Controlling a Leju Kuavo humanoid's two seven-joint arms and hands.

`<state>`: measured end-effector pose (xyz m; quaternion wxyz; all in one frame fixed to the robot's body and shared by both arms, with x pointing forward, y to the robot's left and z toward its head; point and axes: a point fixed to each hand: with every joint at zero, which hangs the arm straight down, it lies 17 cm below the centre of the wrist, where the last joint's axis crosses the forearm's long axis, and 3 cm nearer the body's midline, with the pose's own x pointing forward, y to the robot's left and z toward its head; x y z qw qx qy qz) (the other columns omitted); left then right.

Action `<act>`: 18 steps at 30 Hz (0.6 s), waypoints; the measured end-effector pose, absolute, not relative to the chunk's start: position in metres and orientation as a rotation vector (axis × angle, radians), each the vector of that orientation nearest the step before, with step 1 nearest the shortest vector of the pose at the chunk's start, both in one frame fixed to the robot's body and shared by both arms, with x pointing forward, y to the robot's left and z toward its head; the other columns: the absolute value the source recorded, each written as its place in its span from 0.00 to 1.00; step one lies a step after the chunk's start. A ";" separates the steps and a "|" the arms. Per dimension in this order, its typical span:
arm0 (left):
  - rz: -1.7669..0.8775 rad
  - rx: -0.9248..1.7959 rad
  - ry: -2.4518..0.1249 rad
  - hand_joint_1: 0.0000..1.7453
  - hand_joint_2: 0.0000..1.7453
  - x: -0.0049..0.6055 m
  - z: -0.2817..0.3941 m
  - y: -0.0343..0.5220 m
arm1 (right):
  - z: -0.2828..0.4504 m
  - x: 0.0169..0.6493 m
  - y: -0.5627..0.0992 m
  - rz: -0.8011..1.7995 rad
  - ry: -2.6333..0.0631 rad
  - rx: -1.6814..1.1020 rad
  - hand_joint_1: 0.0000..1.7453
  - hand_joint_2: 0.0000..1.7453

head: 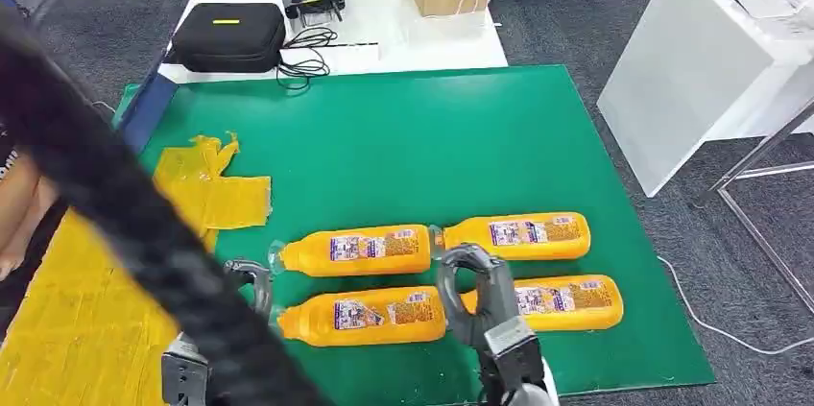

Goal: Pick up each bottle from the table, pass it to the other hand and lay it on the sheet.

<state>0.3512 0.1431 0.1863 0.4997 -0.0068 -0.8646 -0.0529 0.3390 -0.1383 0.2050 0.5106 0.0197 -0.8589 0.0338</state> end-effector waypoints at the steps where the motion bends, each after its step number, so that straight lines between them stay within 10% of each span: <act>1: -0.127 -0.018 -2.096 1.00 1.00 0.351 0.188 0.142 | 0.207 0.339 -0.135 0.078 -2.071 0.058 1.00 1.00; 2: -0.127 -0.011 -2.101 0.96 1.00 0.351 0.190 0.143 | 0.210 0.340 -0.131 0.075 -2.077 0.071 0.77 1.00; 3: -0.132 -0.004 -2.107 0.13 1.00 0.350 0.192 0.143 | 0.211 0.341 -0.130 0.077 -2.080 0.074 0.10 1.00; 4: -0.133 -0.001 -2.113 0.00 1.00 0.350 0.193 0.143 | 0.212 0.342 -0.128 0.077 -2.082 0.080 0.00 1.00; 18: -0.081 0.006 -2.141 0.00 1.00 0.351 0.207 0.163 | 0.210 0.363 -0.096 0.451 -2.089 -0.171 0.00 1.00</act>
